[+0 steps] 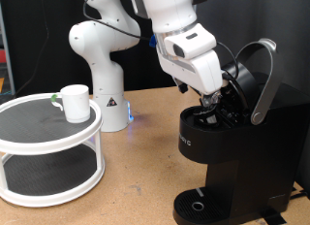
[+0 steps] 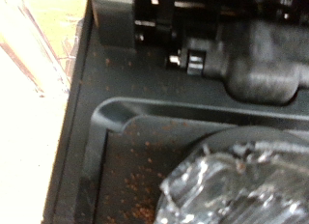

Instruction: Make a cup of coffee with the keurig machine

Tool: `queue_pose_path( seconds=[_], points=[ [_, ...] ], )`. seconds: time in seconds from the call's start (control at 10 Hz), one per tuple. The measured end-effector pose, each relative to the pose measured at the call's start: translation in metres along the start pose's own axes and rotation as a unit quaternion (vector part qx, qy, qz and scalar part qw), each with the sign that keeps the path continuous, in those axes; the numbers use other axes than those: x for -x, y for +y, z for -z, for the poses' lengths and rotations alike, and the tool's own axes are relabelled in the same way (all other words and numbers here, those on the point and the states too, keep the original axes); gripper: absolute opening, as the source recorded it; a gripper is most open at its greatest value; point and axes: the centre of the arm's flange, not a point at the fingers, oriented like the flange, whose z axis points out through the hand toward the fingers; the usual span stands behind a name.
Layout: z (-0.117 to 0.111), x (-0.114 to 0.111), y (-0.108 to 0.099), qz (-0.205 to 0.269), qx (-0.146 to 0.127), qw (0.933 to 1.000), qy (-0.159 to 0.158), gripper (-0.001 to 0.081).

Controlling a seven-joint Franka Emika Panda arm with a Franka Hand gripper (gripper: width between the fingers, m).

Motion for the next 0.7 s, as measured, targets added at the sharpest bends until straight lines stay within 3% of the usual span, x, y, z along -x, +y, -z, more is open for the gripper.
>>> queue_pose_path(
  seconds=[0.3,0.7],
  points=[
    [-0.0055,0.0036,0.0019,-0.005,0.0,1.0,0.003,0.0808],
    [-0.0091,0.0072,0.0042,0.001,-0.027,0.9992,0.031,0.0808]
  ],
)
